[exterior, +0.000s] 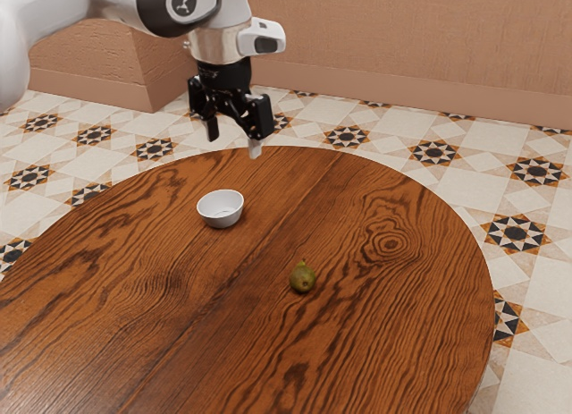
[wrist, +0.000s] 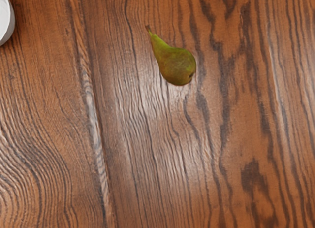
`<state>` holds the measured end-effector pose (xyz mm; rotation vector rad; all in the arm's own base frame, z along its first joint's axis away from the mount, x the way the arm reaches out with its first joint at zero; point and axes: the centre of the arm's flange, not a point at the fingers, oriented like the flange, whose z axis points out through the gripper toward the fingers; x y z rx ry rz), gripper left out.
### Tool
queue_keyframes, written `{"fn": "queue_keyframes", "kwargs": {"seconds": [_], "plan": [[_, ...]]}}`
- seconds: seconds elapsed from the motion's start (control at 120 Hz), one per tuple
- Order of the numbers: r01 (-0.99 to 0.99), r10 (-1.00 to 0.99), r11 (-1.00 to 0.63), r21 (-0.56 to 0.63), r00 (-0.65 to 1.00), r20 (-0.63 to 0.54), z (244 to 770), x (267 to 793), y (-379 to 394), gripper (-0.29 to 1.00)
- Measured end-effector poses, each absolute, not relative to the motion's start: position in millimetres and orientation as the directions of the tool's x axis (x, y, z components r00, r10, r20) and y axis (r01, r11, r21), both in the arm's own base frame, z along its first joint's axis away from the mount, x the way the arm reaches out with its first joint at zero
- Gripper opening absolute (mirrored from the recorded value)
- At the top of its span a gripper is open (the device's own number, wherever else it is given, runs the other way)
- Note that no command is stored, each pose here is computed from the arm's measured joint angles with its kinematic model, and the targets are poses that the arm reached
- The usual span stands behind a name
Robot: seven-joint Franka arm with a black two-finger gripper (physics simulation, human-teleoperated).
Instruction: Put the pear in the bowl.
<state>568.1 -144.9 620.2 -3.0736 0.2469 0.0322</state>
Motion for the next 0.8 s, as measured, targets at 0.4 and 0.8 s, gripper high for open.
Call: {"fn": "queue_keyframes", "kwargs": {"seconds": [0.4, 0.8], "plan": [[-0.115, -0.111, -0.993, -0.014, 0.977, -0.183, 435, 639, -189, 0.7], [0.211, 0.201, -0.977, 0.036, 0.962, -0.187, 316, 639, -159, 0.7]]}}
